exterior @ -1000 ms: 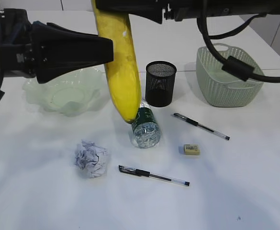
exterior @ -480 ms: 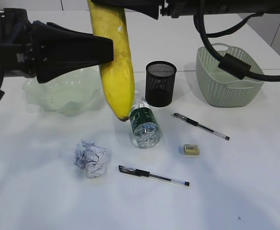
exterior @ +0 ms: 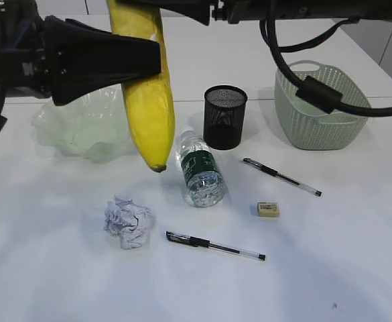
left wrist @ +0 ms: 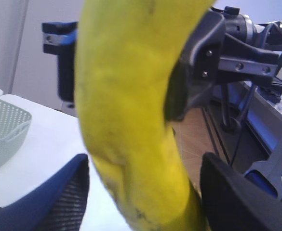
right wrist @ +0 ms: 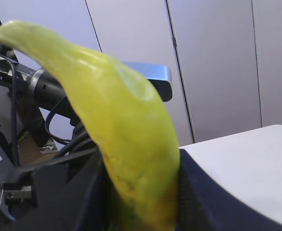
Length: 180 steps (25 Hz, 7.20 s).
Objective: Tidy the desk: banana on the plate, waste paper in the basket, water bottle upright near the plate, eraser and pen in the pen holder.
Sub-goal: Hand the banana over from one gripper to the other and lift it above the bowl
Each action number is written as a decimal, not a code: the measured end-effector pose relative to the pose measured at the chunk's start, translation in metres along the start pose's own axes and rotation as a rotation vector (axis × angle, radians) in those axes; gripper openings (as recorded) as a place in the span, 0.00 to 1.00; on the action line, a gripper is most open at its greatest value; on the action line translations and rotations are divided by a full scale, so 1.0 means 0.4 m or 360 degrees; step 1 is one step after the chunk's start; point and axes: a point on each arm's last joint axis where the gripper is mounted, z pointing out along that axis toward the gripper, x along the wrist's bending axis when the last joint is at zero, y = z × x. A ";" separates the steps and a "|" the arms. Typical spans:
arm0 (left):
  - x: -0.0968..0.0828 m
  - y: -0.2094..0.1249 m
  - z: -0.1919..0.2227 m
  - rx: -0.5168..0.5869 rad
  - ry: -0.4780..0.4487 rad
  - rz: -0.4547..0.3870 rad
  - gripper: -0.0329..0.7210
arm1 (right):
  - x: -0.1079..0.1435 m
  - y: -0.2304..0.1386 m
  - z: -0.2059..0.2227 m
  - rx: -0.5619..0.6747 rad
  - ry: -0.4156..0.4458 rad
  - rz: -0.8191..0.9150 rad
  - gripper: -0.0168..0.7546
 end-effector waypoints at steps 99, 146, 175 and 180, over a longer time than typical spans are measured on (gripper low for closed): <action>-0.009 -0.006 0.023 0.0018 0.0014 -0.0034 0.38 | 0.016 -0.003 0.010 0.0044 0.0054 0.0188 0.60; 0.009 0.006 0.009 0.0040 0.0091 0.0005 0.38 | 0.014 -0.010 0.010 0.0093 0.0036 0.0338 0.74; 0.033 0.022 -0.083 0.0108 0.0201 0.0061 0.38 | -0.016 -0.023 0.008 0.0164 -0.0181 0.0304 0.74; 0.053 0.027 -0.115 0.0091 0.0282 0.0058 0.38 | -0.032 -0.024 0.005 0.0162 -0.0299 0.0295 0.74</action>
